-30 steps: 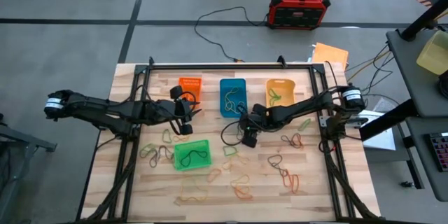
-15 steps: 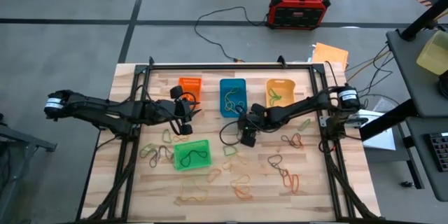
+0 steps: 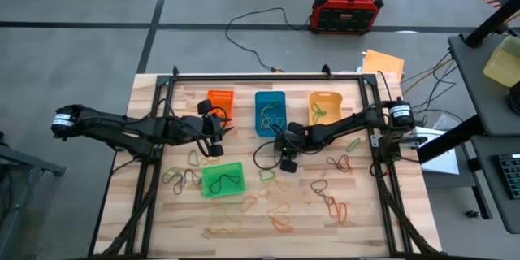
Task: Sort rubber bands into baskets
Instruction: Put the violet rubberband into the green bin
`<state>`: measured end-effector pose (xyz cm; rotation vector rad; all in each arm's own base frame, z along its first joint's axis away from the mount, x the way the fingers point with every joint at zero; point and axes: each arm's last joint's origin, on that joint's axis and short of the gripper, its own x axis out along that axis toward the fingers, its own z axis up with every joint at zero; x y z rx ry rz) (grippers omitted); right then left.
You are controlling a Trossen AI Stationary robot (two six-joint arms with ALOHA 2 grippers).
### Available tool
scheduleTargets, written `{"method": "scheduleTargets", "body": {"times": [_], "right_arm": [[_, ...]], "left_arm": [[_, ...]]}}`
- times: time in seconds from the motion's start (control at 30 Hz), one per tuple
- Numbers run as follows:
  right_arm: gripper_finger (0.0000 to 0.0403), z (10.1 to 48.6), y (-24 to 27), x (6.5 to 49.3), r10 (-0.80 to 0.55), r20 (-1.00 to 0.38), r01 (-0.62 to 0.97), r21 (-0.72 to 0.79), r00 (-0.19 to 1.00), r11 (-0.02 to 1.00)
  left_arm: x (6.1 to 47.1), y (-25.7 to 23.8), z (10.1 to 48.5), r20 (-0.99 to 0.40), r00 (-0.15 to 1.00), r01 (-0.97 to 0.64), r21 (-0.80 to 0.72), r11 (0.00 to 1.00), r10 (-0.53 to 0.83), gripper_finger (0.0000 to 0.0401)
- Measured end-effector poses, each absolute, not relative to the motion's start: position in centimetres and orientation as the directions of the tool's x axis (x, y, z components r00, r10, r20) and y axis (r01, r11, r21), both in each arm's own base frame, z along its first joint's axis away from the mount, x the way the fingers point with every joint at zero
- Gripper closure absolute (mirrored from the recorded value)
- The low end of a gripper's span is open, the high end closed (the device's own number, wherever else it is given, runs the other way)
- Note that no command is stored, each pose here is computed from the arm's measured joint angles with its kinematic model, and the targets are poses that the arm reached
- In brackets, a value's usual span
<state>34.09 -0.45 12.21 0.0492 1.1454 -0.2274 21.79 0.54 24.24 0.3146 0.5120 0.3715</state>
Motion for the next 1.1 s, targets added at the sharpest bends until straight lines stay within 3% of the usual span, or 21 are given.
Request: {"method": "scheduleTargets", "body": {"times": [0.13, 0.4, 0.73, 1.1], "right_arm": [[0.0393, 13.8, -0.3, 33.6, -0.139, -0.897, 0.182, -0.067, 0.419, 0.981], [0.0394, 18.8, 0.9, 33.0, -0.127, -0.802, 0.131, -0.062, 0.583, 0.989], [0.0394, 23.6, 2.9, 33.9, -0.067, -0.533, 0.005, -0.117, 0.843, 0.993], [0.0394, 24.2, 5.6, 36.6, 0.059, -0.216, -0.093, -0.149, 0.975, 0.985]], "left_arm": [[21.8, 0.5, 24.2, -0.415, 0.808, -0.264, 0.38, 0.886, 0.419, 0.0298], [21.8, 0.5, 24.3, -0.412, 0.809, -0.272, 0.368, 0.889, 0.418, 0.0298], [21.6, -0.5, 28.0, -0.35, 0.858, -0.262, 0.331, 0.907, 0.376, 0.0298], [20.6, -1.8, 32.5, -0.394, 0.86, -0.188, 0.345, 0.92, 0.324, 0.0298]]}}
